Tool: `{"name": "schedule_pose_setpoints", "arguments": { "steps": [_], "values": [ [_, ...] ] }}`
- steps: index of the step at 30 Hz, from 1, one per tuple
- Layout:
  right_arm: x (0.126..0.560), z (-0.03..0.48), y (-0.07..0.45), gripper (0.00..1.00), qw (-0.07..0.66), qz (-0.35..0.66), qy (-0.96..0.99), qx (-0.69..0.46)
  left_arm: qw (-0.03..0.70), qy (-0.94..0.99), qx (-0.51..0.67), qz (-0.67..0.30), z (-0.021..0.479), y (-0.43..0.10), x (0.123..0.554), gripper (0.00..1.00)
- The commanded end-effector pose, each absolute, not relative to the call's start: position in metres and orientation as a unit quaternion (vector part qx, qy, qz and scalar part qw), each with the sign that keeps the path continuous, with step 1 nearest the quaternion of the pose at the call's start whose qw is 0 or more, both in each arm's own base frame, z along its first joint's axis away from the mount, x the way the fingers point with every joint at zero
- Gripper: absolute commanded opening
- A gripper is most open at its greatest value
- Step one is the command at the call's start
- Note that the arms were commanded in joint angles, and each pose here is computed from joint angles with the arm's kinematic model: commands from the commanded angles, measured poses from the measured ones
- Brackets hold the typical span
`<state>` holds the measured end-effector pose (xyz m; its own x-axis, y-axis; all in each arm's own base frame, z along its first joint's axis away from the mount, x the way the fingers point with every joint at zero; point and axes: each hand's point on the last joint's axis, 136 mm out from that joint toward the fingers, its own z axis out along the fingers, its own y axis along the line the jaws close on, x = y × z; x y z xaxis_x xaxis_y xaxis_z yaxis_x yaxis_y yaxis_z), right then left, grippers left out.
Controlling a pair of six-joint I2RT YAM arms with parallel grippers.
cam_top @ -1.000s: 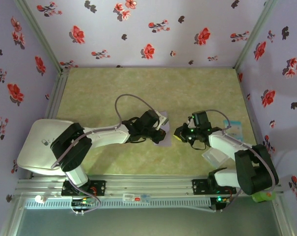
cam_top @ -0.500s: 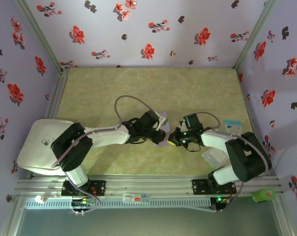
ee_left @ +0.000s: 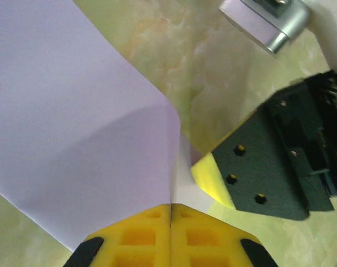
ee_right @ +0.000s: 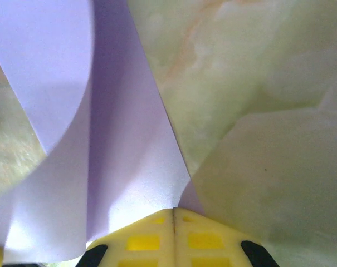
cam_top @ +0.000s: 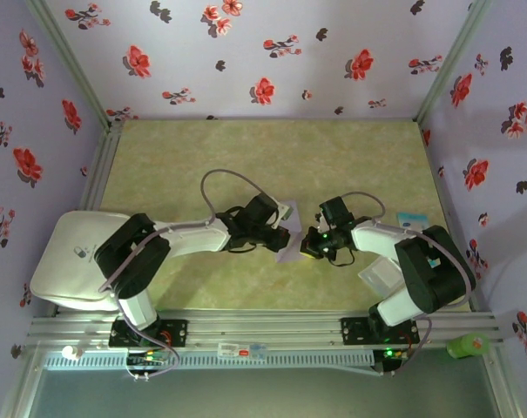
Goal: Fold a paper plane with a square sheet of paper (pick it up from the middle)
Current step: Fold the triangle a second time at the center of the table.
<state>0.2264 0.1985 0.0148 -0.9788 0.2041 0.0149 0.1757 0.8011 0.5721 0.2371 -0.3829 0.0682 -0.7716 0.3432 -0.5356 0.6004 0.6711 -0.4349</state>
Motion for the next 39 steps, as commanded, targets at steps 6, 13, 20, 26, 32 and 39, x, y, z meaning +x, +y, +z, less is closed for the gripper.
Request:
{"name": "schedule_pose_setpoints", "arguments": {
  "steps": [6,13,20,26,32,39],
  "values": [
    [0.213,-0.004,0.180,0.04,0.001,0.242,0.964,0.111,0.204,0.901,0.247,-0.292,0.045,-0.378,0.246,0.00],
    [0.214,-0.004,0.181,0.05,0.001,0.244,0.964,0.111,0.216,0.907,0.239,-0.271,0.040,-0.366,0.253,0.00],
    [0.215,-0.004,0.182,0.05,-0.001,0.244,0.963,0.111,0.221,0.913,0.240,-0.247,0.036,-0.357,0.259,0.01],
    [0.215,-0.004,0.183,0.05,-0.001,0.245,0.963,0.112,0.225,0.913,0.240,-0.239,0.033,-0.357,0.263,0.02],
    [0.215,-0.004,0.183,0.05,-0.003,0.245,0.963,0.112,0.223,0.916,0.239,-0.231,0.028,-0.356,0.265,0.02],
    [0.214,-0.005,0.183,0.06,-0.006,0.244,0.963,0.113,0.226,0.919,0.233,-0.223,0.028,-0.352,0.268,0.03]
  ]
}}
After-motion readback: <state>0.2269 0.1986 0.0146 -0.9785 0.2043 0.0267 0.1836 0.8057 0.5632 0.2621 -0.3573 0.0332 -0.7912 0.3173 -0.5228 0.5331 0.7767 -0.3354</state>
